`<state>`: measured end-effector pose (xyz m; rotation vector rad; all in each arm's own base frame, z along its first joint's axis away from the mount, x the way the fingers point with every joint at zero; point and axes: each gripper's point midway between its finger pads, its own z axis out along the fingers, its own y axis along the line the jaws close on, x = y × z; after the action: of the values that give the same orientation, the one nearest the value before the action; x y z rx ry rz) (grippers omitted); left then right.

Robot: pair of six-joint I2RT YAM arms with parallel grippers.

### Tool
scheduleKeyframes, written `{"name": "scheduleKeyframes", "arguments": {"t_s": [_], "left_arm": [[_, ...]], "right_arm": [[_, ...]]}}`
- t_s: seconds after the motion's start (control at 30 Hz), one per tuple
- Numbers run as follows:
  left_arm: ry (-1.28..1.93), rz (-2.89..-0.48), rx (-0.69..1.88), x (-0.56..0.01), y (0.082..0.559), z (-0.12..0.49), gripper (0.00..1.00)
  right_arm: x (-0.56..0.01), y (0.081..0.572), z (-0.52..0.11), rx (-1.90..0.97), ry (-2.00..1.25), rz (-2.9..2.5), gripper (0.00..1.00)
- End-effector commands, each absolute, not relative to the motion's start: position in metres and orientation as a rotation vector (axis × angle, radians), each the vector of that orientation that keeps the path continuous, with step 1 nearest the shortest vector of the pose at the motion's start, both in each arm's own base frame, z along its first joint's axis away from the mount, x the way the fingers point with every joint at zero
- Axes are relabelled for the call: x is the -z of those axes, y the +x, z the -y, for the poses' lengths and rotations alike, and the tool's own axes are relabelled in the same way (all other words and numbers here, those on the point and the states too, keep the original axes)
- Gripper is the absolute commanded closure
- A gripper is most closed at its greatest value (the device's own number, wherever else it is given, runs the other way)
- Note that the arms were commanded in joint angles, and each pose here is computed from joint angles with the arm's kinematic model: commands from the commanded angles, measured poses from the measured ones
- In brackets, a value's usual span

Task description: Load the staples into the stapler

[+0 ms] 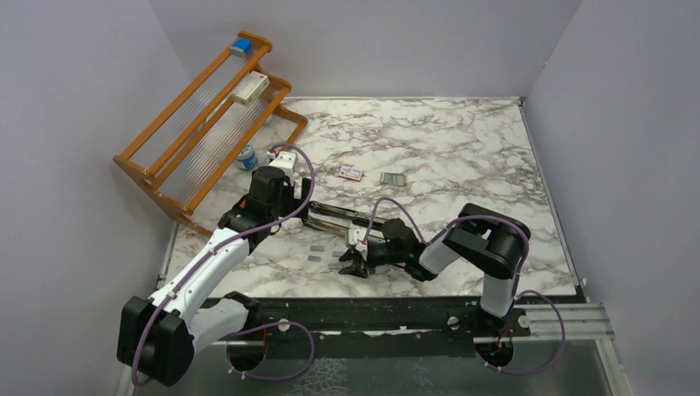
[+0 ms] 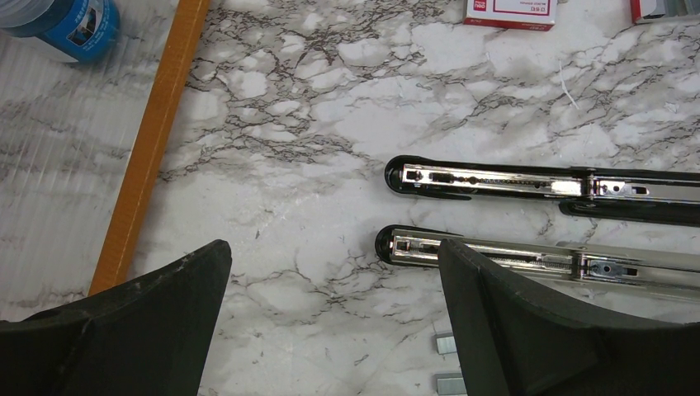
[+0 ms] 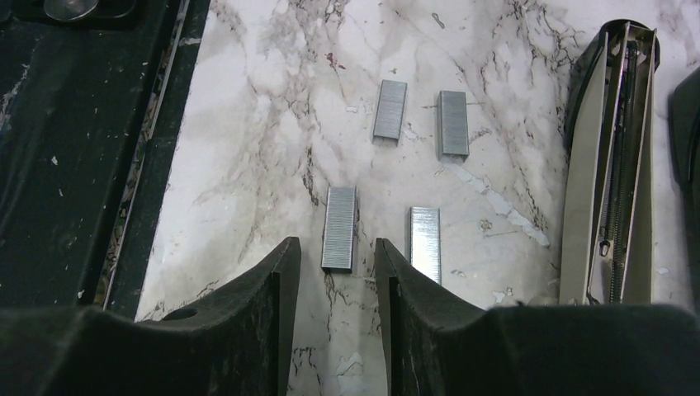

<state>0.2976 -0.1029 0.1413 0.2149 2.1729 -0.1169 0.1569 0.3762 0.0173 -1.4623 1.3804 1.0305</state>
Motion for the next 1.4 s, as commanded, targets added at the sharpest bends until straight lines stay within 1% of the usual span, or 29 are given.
{"name": "scheduleKeyframes", "arguments": {"t_s": [0.0, 0.63, 0.73, 0.97, 1.13, 1.27, 1.37], "left_arm": [[0.222, -2.154, 0.138, -0.151, 0.302, 0.106, 0.01], [0.216, -2.16, 0.141, -0.15, 0.304, 0.104, 0.01], [0.215, -2.162, 0.142, -0.15, 0.304, 0.104, 0.01], [0.21, -2.161, 0.142, -0.15, 0.304, 0.103, 0.01], [0.21, -2.164, 0.147, -0.15, 0.304, 0.103, 0.01], [0.203, -2.16, 0.146, -0.151, 0.305, 0.102, 0.01], [0.185, -2.145, 0.139, -0.156, 0.306, 0.099, 0.01]], "right_arm": [[0.027, 0.146, -0.356, -1.014, -1.561, -1.53, 0.6], [0.038, 0.156, -0.351, -0.927, -1.568, -1.568, 0.71], [0.038, 0.157, -0.35, -0.913, -1.57, -1.568, 0.75], [0.035, 0.156, -0.352, -0.933, -1.572, -1.56, 0.88], [0.008, 0.153, -0.368, -1.023, -1.543, -1.494, 0.95], [-0.033, 0.157, -0.386, -1.085, -1.499, -1.399, 0.99], [-0.068, 0.161, -0.394, -1.095, -1.451, -1.328, 0.99]]}}
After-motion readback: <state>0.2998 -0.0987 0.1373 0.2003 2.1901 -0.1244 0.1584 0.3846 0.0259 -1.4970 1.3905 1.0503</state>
